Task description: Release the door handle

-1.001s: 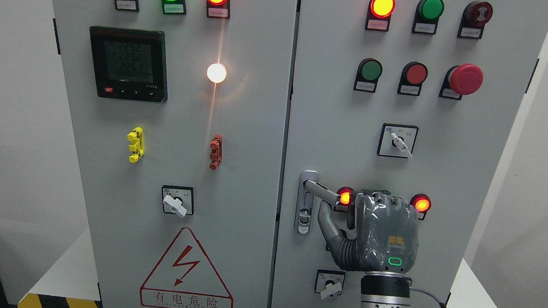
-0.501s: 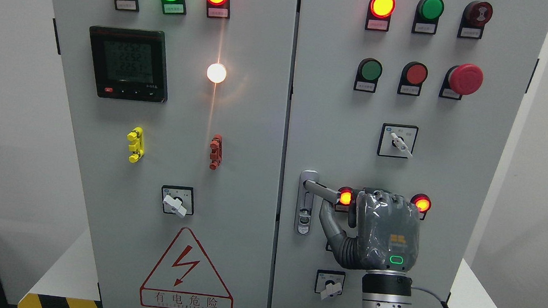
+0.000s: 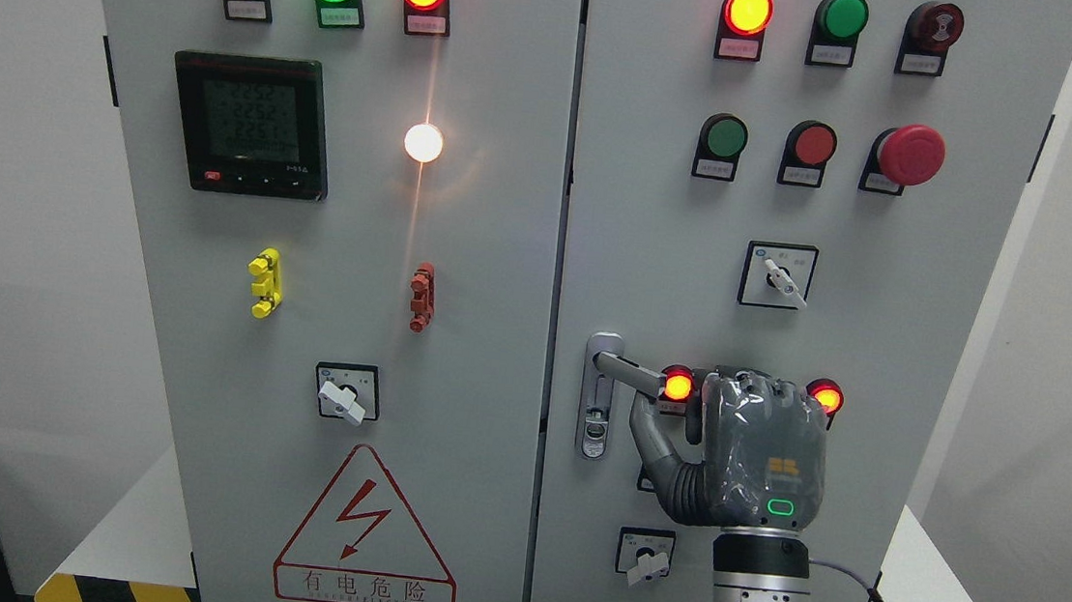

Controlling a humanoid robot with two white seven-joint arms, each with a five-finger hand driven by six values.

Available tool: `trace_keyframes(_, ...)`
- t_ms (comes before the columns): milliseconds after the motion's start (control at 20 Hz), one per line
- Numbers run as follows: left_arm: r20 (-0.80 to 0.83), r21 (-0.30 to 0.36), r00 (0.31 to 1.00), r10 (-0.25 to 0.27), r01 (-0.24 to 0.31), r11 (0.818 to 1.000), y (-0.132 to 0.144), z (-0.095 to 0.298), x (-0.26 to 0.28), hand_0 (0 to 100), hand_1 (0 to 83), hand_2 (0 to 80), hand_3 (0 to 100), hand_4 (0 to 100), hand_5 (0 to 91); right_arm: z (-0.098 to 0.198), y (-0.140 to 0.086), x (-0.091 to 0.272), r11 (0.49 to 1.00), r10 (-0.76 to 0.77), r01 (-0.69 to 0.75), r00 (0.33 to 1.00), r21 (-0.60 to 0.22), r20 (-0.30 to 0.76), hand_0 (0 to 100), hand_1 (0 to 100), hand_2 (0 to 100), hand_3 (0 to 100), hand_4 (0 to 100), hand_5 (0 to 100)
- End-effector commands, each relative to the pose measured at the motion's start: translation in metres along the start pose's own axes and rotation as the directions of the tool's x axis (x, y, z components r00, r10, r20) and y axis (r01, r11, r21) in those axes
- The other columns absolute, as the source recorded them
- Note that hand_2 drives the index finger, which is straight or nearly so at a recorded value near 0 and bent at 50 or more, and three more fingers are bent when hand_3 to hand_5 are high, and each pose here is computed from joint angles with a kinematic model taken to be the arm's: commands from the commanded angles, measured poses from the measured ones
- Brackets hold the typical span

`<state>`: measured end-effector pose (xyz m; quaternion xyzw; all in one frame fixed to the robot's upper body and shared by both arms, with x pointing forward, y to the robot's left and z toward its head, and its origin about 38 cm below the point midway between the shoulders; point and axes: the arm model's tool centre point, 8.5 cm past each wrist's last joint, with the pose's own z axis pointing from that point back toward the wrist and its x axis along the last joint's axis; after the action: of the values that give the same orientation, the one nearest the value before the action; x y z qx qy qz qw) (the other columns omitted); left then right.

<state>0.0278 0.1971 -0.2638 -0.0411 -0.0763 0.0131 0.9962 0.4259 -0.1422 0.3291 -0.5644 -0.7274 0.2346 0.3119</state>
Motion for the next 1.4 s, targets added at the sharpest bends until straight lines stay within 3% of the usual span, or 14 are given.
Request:
trace_keyframes(0,-0.007,0.000,1.000,0.001,-0.001,1.000,0.000,0.001,-0.005,12,55.6,0.0,0,0,0.0,0.003,-0.001,-0.001,1.000,0.002,-0.002,1.000,0.004,0.004,53,38,97,100,96,100)
trace_keyframes(501,-0.007,0.000,1.000,0.001,-0.001,1.000,0.000,0.001,-0.005,12,55.6,0.0,0,0,0.0,0.022,0.003,-0.007,0.999,0.012,-0.012,1.000,0.030,0.008,50,38,94,100,95,100)
trace_keyframes(701,-0.008,0.000,1.000,0.001,-0.001,1.000,0.000,0.001,-0.005,12,55.6,0.0,0,0,0.0,0.039,0.000,-0.022,0.998,0.027,-0.028,0.999,0.048,0.022,47,35,85,100,93,99)
trace_keyframes(801,-0.008,0.000,1.000,0.001,-0.001,1.000,0.000,0.001,-0.006,12,55.6,0.0,0,0,0.0,0.045,-0.001,-0.031,0.997,0.040,-0.043,0.998,0.060,0.048,46,34,78,100,90,94)
trace_keyframes(901,-0.010,0.000,1.000,0.002,-0.002,1.000,0.000,0.001,-0.006,12,55.6,0.0,0,0,0.0,0.053,-0.008,-0.038,0.997,0.047,-0.050,0.997,0.054,0.069,44,34,67,91,83,83)
trace_keyframes(951,-0.007,0.000,1.000,0.001,-0.001,1.000,0.000,0.001,-0.005,12,55.6,0.0,0,0,0.0,0.058,-0.009,-0.043,0.997,0.040,-0.045,0.996,0.065,0.083,44,34,67,91,83,83)
trace_keyframes(1152,-0.007,0.000,1.000,0.001,-0.001,1.000,0.000,0.001,-0.005,12,55.6,0.0,0,0,0.0,0.073,-0.019,-0.073,0.997,0.044,-0.052,0.992,0.063,0.115,42,33,49,69,67,61)
trace_keyframes(1352,-0.008,0.000,1.000,0.001,-0.001,1.000,0.000,0.001,-0.006,12,55.6,0.0,0,0,0.0,0.084,-0.026,-0.097,0.997,0.033,-0.043,0.987,0.061,0.156,42,32,36,53,56,54)
